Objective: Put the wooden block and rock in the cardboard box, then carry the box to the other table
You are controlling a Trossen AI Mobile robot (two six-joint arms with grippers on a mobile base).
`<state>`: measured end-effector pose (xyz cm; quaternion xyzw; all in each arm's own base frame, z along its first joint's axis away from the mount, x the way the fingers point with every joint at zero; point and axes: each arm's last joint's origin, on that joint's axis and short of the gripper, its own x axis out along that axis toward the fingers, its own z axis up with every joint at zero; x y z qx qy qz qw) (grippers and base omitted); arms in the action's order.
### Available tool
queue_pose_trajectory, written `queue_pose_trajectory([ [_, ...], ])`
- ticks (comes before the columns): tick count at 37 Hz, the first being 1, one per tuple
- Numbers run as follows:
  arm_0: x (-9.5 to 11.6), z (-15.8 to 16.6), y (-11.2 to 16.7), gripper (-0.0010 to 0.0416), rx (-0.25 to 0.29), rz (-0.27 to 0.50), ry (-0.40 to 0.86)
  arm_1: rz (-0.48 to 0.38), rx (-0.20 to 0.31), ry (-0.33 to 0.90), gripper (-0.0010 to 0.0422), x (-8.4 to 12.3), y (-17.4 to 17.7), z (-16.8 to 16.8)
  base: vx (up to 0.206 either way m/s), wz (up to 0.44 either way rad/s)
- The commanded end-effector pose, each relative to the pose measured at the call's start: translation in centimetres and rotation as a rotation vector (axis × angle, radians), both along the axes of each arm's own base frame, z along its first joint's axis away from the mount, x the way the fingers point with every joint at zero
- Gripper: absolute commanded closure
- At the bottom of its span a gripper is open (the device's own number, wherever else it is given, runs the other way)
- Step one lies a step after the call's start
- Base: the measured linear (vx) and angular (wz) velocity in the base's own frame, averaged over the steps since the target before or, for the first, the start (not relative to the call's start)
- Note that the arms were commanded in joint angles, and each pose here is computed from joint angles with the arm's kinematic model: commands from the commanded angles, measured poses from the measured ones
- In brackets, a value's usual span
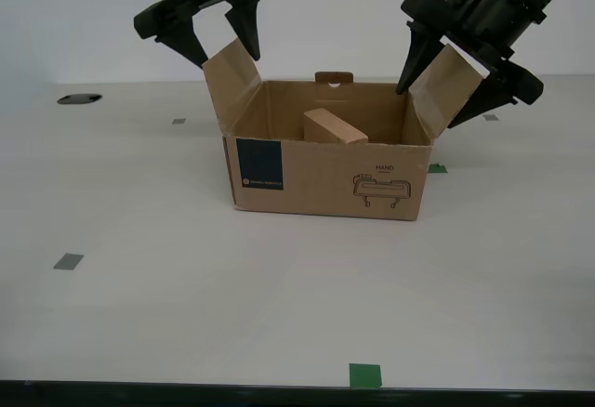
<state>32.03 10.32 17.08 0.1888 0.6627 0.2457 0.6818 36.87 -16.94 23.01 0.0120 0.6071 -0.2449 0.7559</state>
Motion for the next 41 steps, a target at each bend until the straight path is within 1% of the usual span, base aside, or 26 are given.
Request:
queue_pose_trajectory([
  [1, 0.2, 0.3, 0.1, 0.0007, 0.006, 0.002, -0.016, -0.004, 0.001, 0.000, 0.0037, 0.0, 0.0, -0.3, 0.000, 0.000],
  [11, 0.3, 0.3, 0.1, 0.0007, 0.007, 0.001, -0.023, -0.003, -0.010, -0.034, 0.0037, 0.4, -0.1, -0.3, 0.000, 0.000],
  [22, 0.3, 0.3, 0.1, 0.0007, 0.007, 0.001, -0.023, -0.003, 0.021, 0.037, 0.0037, 0.8, -0.3, -3.1, 0.000, 0.000],
  [25, 0.3, 0.3, 0.1, 0.0007, 0.008, 0.002, -0.023, 0.003, 0.018, 0.036, 0.0037, 0.9, -0.3, -3.1, 0.000, 0.000],
  [31, 0.3, 0.3, 0.1, 0.0007, 0.009, 0.001, -0.027, 0.010, -0.004, -0.008, 0.0037, 1.3, -0.5, -3.0, 0.000, 0.000],
  [38, 0.5, 0.4, 0.1, 0.0007, 0.013, 0.000, -0.044, 0.017, 0.005, 0.016, 0.0037, 1.4, -0.6, -3.8, 0.000, 0.000],
  [41, 0.5, 0.4, 0.2, 0.0007, 0.015, 0.001, -0.049, 0.037, 0.003, 0.026, 0.0037, 1.3, -0.5, -4.2, 0.000, 0.000],
])
